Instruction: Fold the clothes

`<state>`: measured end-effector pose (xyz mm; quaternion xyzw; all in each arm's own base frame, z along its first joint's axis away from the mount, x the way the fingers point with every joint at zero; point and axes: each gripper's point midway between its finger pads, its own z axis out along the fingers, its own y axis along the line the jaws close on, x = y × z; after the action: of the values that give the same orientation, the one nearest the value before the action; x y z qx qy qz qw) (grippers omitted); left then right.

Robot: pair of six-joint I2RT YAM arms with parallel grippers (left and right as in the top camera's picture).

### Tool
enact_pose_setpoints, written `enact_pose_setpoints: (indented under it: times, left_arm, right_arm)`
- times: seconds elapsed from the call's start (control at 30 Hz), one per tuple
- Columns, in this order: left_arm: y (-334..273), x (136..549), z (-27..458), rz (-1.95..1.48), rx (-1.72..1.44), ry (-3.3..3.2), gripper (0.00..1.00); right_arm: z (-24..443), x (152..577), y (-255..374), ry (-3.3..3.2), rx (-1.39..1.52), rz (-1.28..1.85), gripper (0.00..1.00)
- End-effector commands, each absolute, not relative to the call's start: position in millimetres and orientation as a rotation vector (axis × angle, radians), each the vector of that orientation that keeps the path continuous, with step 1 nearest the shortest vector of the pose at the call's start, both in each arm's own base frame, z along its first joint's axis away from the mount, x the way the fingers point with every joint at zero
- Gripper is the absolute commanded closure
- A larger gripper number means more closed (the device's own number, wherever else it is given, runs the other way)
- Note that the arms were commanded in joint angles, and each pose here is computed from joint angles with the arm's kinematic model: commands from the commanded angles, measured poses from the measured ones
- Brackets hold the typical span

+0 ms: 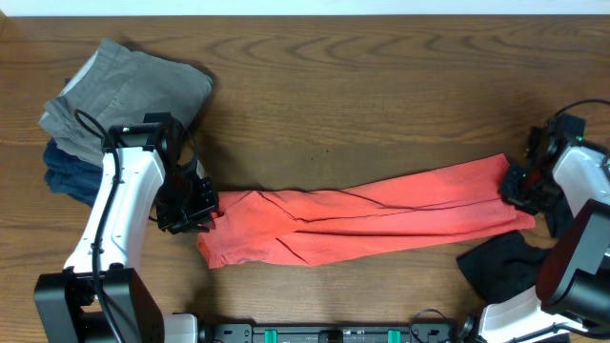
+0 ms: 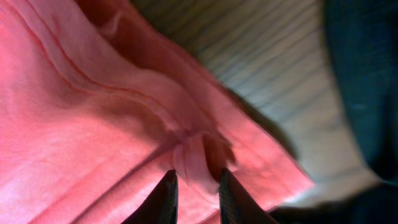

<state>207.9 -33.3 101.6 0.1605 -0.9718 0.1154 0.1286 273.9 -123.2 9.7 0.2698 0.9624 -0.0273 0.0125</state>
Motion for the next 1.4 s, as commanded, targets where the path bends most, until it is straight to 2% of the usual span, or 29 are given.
enact_pose_setpoints:
  times: [0.0,0.1,0.2,0.47,0.57,0.73,0.83,0.97,1.03,1.1,1.13,1.2,1.37]
  left_arm:
    - [-38.3,207.9,102.0,0.391,0.466,-2.828,0.76]
    - [-50.0,215.8,103.3,0.474,0.447,-2.845,0.58]
    - [-59.3,229.3,99.8,0.498,0.386,-2.91,0.45]
    - [-93.4,276.9,83.7,0.584,0.259,-3.118,0.45]
    - [-105.4,279.8,73.4,0.58,0.201,-3.127,0.45]
    - [-91.0,278.3,47.3,0.302,0.207,-3.135,0.45]
    - [-93.9,275.3,36.5,0.294,0.204,-3.096,0.45]
    - [-96.2,271.9,26.6,0.285,0.199,-3.06,0.47]
    - [-97.0,271.3,25.0,0.283,0.195,-3.055,0.55]
    - [-97.9,271.1,25.2,0.289,0.194,-3.054,0.74]
    - [-98.6,271.0,25.4,0.295,0.194,-3.052,0.8]
    - [-100.6,270.5,25.9,0.312,0.192,-3.047,0.85]
    - [-104.4,270.4,31.3,0.348,0.191,-3.045,0.91]
  right_arm:
    - [-0.8,267.6,-114.5,2.997,0.861,-0.019,0.76]
    - [-8.4,263.0,-112.6,2.997,0.867,-0.019,0.75]
    - [-10.8,260.7,-111.7,3.0,0.868,-0.019,0.75]
    - [-10.8,260.7,-111.6,3.0,0.868,-0.018,0.75]
    - [-10.8,261.0,-111.8,2.999,0.868,-0.019,0.76]
    - [-10.8,261.2,-111.8,2.998,0.867,-0.018,0.75]
    - [-10.8,261.5,-111.9,2.997,0.866,-0.019,0.75]
    - [-10.8,261.5,-111.9,2.997,0.866,-0.019,0.75]
    - [-10.8,261.4,-111.9,2.997,0.867,-0.019,0.75]
    - [-10.8,261.4,-111.9,2.997,0.866,-0.019,0.75]
    - [-10.8,261.4,-111.9,2.997,0.867,-0.019,0.75]
    - [-10.8,261.4,-111.9,2.997,0.867,-0.019,0.75]
    - [-10.8,261.3,-111.9,2.998,0.867,-0.019,0.75]
